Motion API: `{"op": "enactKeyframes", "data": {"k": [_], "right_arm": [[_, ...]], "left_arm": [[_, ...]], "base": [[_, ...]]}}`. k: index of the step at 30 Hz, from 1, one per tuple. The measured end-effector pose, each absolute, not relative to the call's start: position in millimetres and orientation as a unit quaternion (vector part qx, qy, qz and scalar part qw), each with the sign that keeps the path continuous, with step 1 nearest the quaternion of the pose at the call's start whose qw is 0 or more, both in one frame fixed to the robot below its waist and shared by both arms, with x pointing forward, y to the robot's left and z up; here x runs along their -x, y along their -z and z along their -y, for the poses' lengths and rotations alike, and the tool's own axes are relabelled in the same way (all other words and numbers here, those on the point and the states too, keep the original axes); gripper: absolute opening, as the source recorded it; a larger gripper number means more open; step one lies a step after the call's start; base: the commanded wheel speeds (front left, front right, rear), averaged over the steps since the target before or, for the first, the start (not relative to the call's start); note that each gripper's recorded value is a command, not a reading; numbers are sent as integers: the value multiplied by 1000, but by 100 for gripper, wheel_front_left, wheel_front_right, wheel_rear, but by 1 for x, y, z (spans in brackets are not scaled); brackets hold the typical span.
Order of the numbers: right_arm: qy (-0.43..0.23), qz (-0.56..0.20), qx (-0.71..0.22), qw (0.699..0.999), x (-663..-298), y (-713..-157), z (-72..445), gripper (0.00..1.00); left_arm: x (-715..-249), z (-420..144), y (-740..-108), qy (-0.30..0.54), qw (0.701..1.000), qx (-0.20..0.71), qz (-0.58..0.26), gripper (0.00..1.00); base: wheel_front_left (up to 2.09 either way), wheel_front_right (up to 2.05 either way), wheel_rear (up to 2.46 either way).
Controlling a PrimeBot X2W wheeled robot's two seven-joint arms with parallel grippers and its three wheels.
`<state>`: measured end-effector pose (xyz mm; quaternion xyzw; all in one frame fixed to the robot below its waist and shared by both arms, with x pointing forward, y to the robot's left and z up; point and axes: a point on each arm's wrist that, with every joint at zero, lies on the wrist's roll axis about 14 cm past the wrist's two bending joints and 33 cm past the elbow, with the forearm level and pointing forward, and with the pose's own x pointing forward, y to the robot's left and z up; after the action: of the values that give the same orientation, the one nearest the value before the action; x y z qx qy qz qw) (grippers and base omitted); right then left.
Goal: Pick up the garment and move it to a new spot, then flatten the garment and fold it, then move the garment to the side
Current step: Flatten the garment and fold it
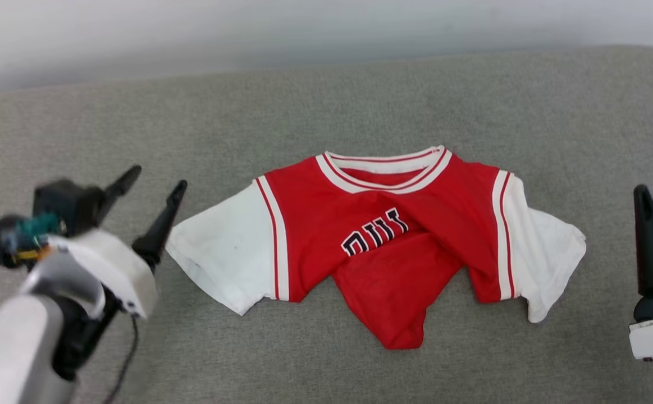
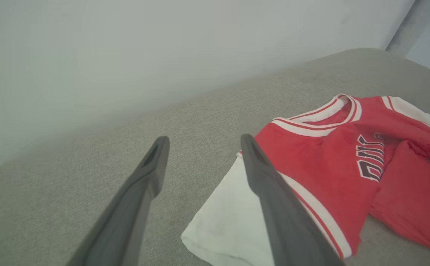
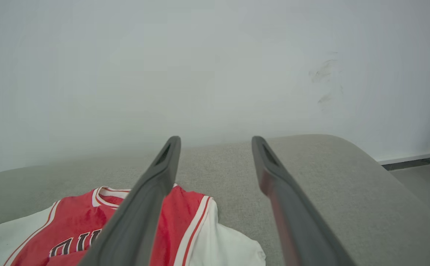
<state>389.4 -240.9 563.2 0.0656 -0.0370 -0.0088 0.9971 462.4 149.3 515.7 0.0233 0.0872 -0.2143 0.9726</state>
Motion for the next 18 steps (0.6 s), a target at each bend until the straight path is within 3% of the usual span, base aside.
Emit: {"op": "enactKeyframes", "data": {"k": [4, 9, 18], "right_arm": [[27, 33, -60, 997, -396, -555, 246, 100], [38, 24, -66, 997, -399, -542, 247, 100], [53, -7, -68, 996, -399, -515, 251, 100]], "left_arm": [[-479, -148, -494, 239, 952, -48, -187, 100], [-462, -145, -436, 270, 890, -50, -363, 100], [-462, -170, -392, 257, 838, -79, -474, 100]], "base": [[0, 0, 0], [0, 0, 0], [0, 0, 0]]}}
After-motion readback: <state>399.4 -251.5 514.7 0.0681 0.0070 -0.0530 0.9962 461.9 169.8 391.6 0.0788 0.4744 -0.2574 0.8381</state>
